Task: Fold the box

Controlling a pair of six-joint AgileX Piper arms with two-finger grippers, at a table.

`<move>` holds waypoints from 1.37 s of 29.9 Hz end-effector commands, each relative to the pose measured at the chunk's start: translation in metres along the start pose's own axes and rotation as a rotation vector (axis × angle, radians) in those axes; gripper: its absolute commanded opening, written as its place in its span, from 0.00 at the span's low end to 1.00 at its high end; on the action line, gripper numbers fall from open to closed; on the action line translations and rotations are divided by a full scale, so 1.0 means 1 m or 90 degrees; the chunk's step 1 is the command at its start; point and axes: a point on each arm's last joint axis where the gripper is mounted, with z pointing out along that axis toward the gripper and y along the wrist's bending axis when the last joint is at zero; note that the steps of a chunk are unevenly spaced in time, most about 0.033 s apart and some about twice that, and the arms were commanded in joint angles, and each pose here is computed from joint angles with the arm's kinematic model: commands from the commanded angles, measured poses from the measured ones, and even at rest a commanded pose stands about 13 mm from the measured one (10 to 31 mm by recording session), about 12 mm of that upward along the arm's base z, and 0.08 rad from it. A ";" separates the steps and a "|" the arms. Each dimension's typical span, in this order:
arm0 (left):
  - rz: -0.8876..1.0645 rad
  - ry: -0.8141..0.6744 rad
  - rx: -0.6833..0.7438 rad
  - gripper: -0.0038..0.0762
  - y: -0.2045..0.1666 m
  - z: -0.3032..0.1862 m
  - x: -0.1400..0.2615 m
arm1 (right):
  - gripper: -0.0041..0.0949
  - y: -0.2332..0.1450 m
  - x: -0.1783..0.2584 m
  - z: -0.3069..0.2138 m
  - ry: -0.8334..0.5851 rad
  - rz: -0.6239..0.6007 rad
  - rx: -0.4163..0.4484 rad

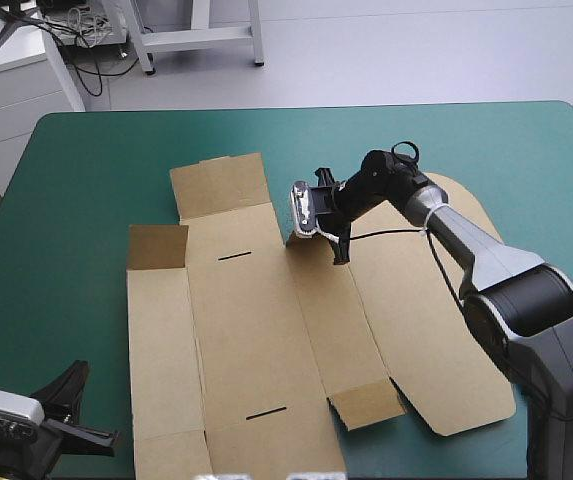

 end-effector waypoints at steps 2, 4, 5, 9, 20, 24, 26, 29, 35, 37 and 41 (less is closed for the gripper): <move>-0.011 -0.072 0.003 0.04 -0.001 -0.007 -0.013 | 0.13 -0.008 -0.019 -0.022 -0.043 0.039 0.050; -0.011 -0.072 0.003 0.04 -0.001 -0.007 -0.013 | 0.22 -0.009 -0.019 -0.022 -0.044 0.062 0.054; -0.011 -0.072 0.003 0.04 -0.001 -0.007 -0.013 | 0.28 -0.009 -0.019 -0.022 -0.044 0.070 0.055; -0.011 -0.072 0.003 0.04 -0.001 -0.007 -0.013 | 0.53 -0.010 -0.019 -0.022 -0.046 0.111 0.062; -0.011 -0.072 0.003 0.04 -0.001 -0.007 -0.013 | 0.70 -0.021 -0.034 -0.060 -0.077 0.340 0.128; -0.011 -0.072 0.003 0.04 -0.001 -0.007 -0.013 | 0.56 -0.027 -0.040 -0.086 -0.072 0.411 0.178; -0.011 -0.072 0.003 0.04 -0.001 -0.007 -0.013 | 0.42 -0.030 -0.043 -0.100 -0.068 0.429 0.206; -0.011 -0.072 0.003 0.04 -0.001 -0.007 -0.013 | 0.14 -0.032 -0.048 -0.121 -0.072 0.479 0.245; -0.013 -0.071 0.005 0.04 -0.001 -0.007 -0.012 | 0.04 -0.031 -0.045 -0.143 -0.059 0.619 0.305; -0.013 -0.071 0.005 0.07 -0.001 -0.007 -0.012 | 0.04 -0.029 -0.041 -0.145 -0.033 0.659 0.311; -0.013 -0.071 0.005 0.26 -0.001 -0.007 -0.012 | 0.04 -0.025 -0.035 -0.146 0.016 0.691 0.316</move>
